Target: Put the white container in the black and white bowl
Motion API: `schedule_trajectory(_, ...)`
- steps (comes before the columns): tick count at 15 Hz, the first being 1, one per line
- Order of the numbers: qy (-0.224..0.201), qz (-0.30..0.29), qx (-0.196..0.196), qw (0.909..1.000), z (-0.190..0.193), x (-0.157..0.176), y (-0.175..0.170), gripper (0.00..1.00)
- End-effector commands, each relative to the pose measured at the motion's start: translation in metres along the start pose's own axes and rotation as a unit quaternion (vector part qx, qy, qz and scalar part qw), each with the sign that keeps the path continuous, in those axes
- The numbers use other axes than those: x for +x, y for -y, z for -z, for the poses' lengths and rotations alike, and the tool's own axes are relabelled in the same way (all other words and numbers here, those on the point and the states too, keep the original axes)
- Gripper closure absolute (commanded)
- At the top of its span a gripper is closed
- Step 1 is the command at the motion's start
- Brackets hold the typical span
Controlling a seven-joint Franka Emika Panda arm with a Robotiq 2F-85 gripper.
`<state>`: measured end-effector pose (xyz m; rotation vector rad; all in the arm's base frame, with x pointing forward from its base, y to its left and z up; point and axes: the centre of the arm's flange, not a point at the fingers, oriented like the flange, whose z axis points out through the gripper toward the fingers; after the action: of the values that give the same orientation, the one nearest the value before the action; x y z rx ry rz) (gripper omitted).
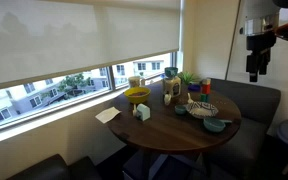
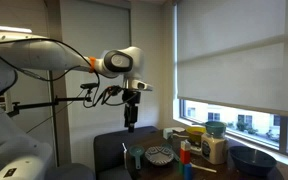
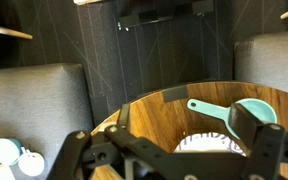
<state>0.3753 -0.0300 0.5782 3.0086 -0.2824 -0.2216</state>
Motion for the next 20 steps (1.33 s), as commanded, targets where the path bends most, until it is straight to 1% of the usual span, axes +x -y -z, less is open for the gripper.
schedule_trajectory(1,0.000,0.000,0.000,1.0000,0.000,0.000,0.000,0.00)
schedule_trajectory(13,0.000,0.000,0.000,1.0000,0.000,0.000,0.000,0.00)
schedule_trajectory(14,-0.008,-0.012,0.004,0.9999,0.001,0.006,0.011,0.00)
schedule_trajectory(16,-0.050,-0.042,0.003,0.9979,0.006,0.022,0.037,0.00)
schedule_trajectory(18,-0.104,-0.047,-0.001,0.9934,0.015,0.041,0.078,0.00)
schedule_trajectory(20,-0.153,-0.053,0.001,0.9868,0.026,0.058,0.130,0.00)
